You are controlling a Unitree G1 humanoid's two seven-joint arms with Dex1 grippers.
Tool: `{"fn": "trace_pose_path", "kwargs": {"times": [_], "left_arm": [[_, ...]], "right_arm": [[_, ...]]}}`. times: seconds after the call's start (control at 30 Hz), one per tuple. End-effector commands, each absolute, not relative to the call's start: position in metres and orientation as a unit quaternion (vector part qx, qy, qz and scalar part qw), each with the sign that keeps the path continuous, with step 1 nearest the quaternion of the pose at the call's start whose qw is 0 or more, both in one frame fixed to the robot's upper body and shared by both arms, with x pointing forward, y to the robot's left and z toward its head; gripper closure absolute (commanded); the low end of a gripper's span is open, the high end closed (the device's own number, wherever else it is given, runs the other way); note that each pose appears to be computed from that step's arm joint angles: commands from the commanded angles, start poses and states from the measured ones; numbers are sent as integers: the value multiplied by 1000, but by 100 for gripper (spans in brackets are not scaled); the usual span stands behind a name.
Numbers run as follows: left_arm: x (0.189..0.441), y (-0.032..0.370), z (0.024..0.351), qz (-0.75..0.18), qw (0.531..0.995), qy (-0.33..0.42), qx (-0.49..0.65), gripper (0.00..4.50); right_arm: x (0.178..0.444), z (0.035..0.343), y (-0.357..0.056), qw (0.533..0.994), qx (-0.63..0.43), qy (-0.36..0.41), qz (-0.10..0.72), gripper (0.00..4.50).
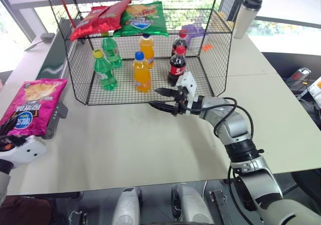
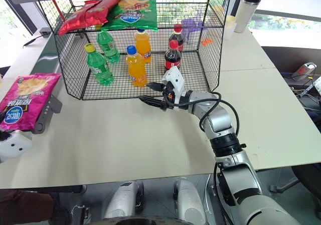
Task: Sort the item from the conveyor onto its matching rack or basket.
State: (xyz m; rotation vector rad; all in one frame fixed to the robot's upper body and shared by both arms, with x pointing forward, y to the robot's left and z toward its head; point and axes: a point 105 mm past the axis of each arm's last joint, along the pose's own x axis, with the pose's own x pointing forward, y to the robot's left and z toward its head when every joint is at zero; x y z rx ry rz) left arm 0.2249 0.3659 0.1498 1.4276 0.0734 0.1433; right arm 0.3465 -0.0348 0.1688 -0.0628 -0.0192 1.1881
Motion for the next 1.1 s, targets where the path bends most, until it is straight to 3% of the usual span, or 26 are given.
{"fn": "trace_pose_path", "kwargs": {"times": [0.03,0.3,0.4,0.53,0.57,0.77,0.93,1.1], "left_arm": [[230,367,152,67,748,29,660,171],[245,370,144,56,757,49,649,171],[248,371,151,72,757,41,648,259],[246,370,159,77,750,35,656,428],[246,369,161,79,750,34,656,447],[242,364,180,88,745,18,661,447],[234,352,228,98,746,-16,659,447],[213,357,286,60,843,18,535,447]], "right_arm": [[342,185,-32,825,-34,-42,563,152],[342,185,-32,829,-35,-44,556,152],[343,186,-33,832,-38,-47,551,148],[345,186,-34,837,-38,-49,544,148],[346,186,-34,838,-38,-49,543,148],[347,185,-34,839,-37,-49,541,148],[349,183,-35,840,-37,-47,539,148],[359,186,-42,846,-34,-50,529,148]]}}
